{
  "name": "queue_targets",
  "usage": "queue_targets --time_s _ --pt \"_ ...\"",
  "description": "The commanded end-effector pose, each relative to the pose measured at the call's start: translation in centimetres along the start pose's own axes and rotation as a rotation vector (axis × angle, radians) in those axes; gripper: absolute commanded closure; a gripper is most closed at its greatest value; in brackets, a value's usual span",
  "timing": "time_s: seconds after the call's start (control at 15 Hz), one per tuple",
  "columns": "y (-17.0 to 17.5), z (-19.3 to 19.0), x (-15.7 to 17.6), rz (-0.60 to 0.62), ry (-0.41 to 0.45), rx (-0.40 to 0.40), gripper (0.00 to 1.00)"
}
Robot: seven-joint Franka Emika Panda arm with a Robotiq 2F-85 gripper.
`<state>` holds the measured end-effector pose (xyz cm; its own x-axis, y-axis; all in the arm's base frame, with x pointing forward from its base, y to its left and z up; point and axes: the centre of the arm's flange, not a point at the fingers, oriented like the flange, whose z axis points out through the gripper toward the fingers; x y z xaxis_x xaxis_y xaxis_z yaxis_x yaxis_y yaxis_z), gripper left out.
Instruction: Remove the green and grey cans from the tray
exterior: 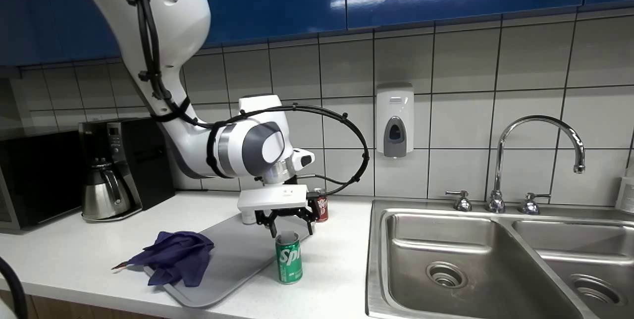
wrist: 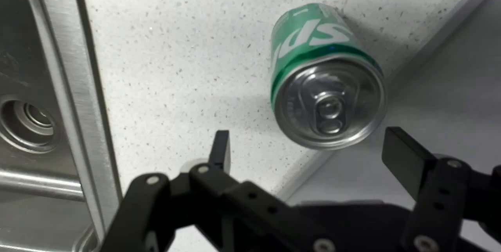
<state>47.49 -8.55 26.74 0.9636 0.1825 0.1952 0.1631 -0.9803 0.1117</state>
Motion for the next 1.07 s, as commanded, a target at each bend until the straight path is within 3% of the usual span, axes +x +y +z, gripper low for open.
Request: queue_targets --time_s 0.0,0.67,1.0 --pt "0.2 -2.0 0.8 -0.011 0.054 -0.001 0.00" --pt "-2.1 -4.3 4.8 -0.096 0.114 0.062 0.00" --pt "-3.4 -4.8 6.6 -0.157 0.101 0.115 0.00"
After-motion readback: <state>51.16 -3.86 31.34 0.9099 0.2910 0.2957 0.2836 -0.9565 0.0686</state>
